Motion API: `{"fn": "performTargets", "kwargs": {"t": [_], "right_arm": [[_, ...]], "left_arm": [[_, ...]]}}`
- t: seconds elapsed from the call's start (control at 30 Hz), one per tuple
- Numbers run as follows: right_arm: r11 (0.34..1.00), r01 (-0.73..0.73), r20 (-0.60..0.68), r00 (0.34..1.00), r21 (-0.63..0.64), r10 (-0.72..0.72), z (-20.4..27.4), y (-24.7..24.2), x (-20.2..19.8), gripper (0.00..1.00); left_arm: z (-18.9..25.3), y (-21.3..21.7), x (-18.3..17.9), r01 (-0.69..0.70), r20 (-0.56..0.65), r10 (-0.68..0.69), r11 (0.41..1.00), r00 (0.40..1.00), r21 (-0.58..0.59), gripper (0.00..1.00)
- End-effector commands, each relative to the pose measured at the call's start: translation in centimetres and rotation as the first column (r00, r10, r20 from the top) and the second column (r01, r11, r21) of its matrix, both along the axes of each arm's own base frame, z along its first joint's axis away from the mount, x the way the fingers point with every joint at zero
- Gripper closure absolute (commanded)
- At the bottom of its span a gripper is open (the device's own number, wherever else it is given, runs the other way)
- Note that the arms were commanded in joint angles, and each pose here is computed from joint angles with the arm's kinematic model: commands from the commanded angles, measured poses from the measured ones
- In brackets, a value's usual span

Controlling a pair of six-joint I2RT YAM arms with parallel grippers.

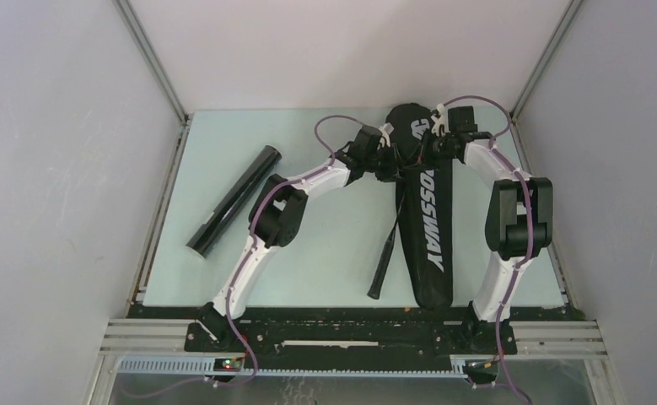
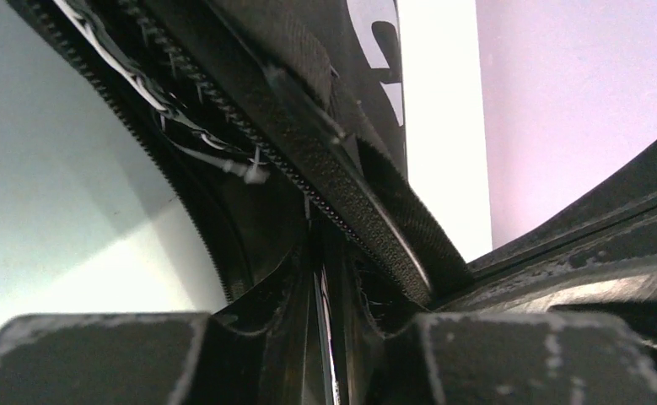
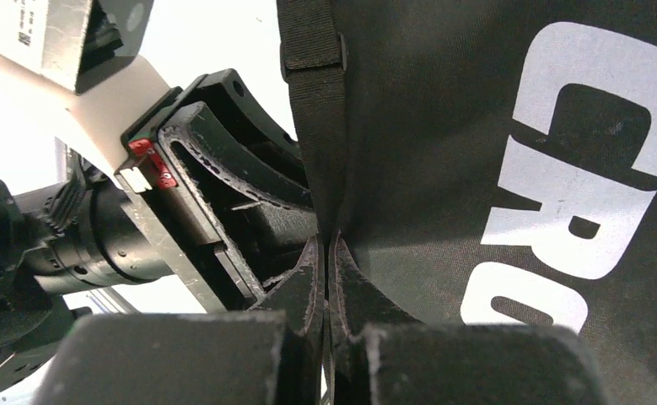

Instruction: Pack up the badminton gear

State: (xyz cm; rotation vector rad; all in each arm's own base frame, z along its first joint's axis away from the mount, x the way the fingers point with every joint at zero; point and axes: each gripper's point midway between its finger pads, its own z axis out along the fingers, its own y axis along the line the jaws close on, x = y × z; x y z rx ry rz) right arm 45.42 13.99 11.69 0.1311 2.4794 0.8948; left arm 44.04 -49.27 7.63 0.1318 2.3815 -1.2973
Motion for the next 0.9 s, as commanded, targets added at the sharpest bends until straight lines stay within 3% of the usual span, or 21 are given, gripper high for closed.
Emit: {"fn": "performTargets", "kwargs": {"t": [0.0, 0.2, 0.4, 0.63, 0.87], "right_arm": [[0.999, -0.032, 0.080, 0.996, -0.008, 0.033, 2.8, 0.2, 1.3, 1.00], [1.000, -0.026, 0.086, 0.996, -0.012, 0.027, 3.5, -0.6, 2.3, 1.00], [0.999, -0.022, 0.087, 0.996, -0.024, 0.024, 3.3, -1.4, 2.5, 1.00], [0.999, -0.014, 0.088, 0.996, -0.032, 0.016, 3.2, -2.1, 3.3, 1.00], [0.999, -0.020, 0.089, 0.996, -0.044, 0.024, 3.1, -2.2, 3.4, 1.00]], "left_arm": [[7.6, -2.9, -0.3, 0.131, 0.152, -0.102, 0.971, 0.983, -0.197, 0.73], [7.1, -1.8, -3.1, 0.217, 0.125, -0.196, 0.959, 0.973, -0.182, 0.50], [7.8, 1.4, -6.6, 0.290, 0.184, -0.272, 0.954, 0.945, -0.079, 0.29], [4.0, 5.7, -12.5, 0.383, 0.109, -0.386, 0.922, 0.916, 0.045, 0.28], [1.9, 6.5, -20.7, 0.546, 0.082, -0.552, 0.833, 0.830, 0.084, 0.30]]}}
